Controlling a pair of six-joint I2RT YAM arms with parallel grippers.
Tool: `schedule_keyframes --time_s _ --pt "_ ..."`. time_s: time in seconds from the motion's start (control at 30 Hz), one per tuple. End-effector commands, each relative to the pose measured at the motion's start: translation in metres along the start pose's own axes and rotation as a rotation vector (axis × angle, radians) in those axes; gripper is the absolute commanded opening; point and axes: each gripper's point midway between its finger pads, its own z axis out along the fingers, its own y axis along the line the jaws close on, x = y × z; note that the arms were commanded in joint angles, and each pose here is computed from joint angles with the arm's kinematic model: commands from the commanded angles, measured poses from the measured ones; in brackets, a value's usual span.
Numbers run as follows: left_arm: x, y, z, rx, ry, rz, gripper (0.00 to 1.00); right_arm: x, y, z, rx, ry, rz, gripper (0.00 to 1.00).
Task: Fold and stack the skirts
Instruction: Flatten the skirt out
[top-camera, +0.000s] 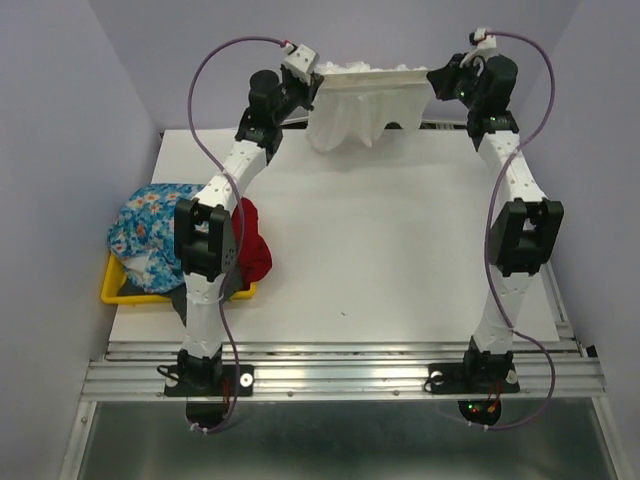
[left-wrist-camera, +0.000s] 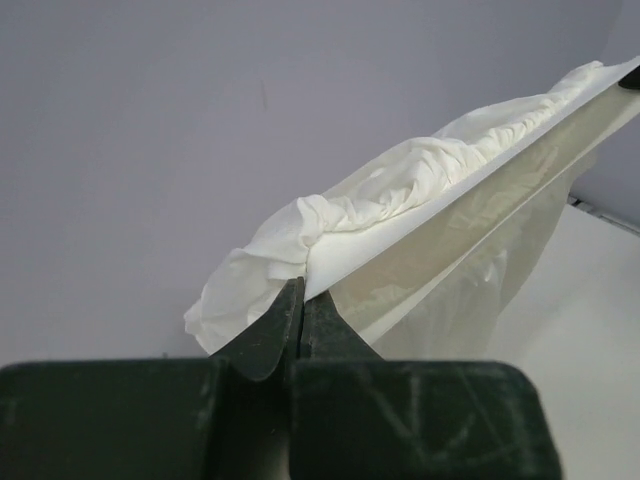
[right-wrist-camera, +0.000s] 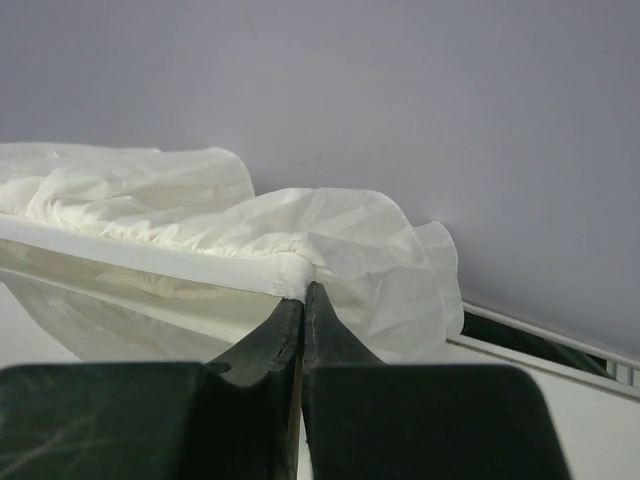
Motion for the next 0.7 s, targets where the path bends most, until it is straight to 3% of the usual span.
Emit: schedule_keyframes --time_s 0.0,0.03,0.1,0.13,0.23,0.27,0.37,0.5,0.67 --pt "0.052 0.01 -0.023 0.027 0.086 0.196 0.0 0.12 -0.055 -0.012 0.027 0.179 -0.098 0.01" --pt "0.1 -0.001 -0.037 0.063 0.182 0.199 0.0 0.147 -0.048 -0.017 -0.011 0.229 -0.128 0.0" --pt "0.133 -0.014 -0.053 0.109 0.249 0.265 0.0 0.188 -0.045 -0.033 -0.055 0.301 -0.213 0.01" --pt "0.157 -0.03 -0.072 0.147 0.306 0.262 0.0 0.231 -0.031 -0.055 -0.103 0.396 -0.213 0.0" --pt "0.169 -0.049 -0.1 0.199 0.35 0.319 0.0 0.269 -0.014 -0.09 -0.177 0.482 -0.31 0.0" --pt "0.189 -0.06 -0.118 0.227 0.398 0.314 0.0 0.284 -0.003 -0.112 -0.205 0.526 -0.314 0.01" --pt "0.189 -0.072 -0.143 0.242 0.419 0.322 0.0 0.3 0.005 -0.14 -0.231 0.589 -0.298 0.0" --pt "0.185 -0.087 -0.162 0.263 0.45 0.341 0.0 0.288 0.011 -0.152 -0.223 0.59 -0.298 0.0" --pt "0.166 -0.08 -0.15 0.201 0.43 0.355 0.0 0.269 0.008 -0.142 -0.178 0.572 -0.275 0.01"
